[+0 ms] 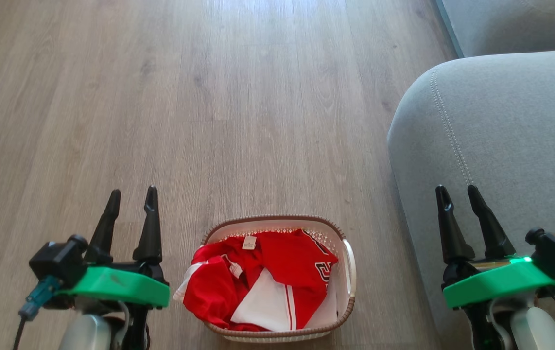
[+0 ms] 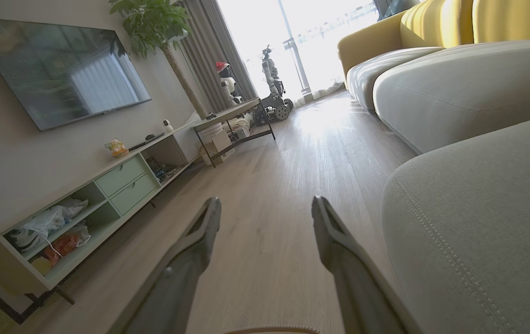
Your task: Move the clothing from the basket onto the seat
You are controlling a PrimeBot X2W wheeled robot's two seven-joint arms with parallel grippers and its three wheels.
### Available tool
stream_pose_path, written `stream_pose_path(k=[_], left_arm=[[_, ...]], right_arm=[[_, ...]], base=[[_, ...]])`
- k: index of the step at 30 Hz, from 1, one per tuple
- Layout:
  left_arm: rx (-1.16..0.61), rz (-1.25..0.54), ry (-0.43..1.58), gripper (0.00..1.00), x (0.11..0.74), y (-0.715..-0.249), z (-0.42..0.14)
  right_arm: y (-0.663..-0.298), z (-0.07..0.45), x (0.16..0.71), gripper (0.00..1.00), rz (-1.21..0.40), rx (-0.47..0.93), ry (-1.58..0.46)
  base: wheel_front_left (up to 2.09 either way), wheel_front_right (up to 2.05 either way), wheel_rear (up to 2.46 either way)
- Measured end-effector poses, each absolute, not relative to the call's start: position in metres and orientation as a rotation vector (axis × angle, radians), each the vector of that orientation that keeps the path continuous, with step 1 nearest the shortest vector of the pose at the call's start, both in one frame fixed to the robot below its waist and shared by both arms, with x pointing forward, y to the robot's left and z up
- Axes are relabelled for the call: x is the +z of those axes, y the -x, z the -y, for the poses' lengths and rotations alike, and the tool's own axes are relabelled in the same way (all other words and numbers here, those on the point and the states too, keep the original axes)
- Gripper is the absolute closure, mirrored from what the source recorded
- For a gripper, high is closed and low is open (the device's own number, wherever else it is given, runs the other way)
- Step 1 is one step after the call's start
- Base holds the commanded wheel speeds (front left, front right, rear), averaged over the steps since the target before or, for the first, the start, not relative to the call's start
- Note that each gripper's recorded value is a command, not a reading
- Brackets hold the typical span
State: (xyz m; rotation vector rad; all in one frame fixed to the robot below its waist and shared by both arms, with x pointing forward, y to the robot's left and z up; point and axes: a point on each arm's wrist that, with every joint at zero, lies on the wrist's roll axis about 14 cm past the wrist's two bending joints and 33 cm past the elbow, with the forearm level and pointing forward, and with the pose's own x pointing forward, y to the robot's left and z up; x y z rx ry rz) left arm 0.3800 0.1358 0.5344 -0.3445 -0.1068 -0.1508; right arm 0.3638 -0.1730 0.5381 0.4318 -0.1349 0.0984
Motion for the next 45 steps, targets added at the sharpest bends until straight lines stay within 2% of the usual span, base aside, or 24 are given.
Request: stream_pose_path(k=[24, 45], left_arm=[[-0.216, 0.216, 0.067, 0.0, 0.554, -0.379, -0.118], [-0.228, 0.21, 0.066, 0.0, 0.552, -0.383, -0.114]], right_arm=[[-0.361, 0.163, 0.55, 0.0, 0.208, 0.141, -0.181], [-0.361, 0.169, 0.543, 0.0, 0.188, 0.121, -0.172]], base=[[0.0, 0.0, 0.0], [0.0, 0.0, 0.0]])
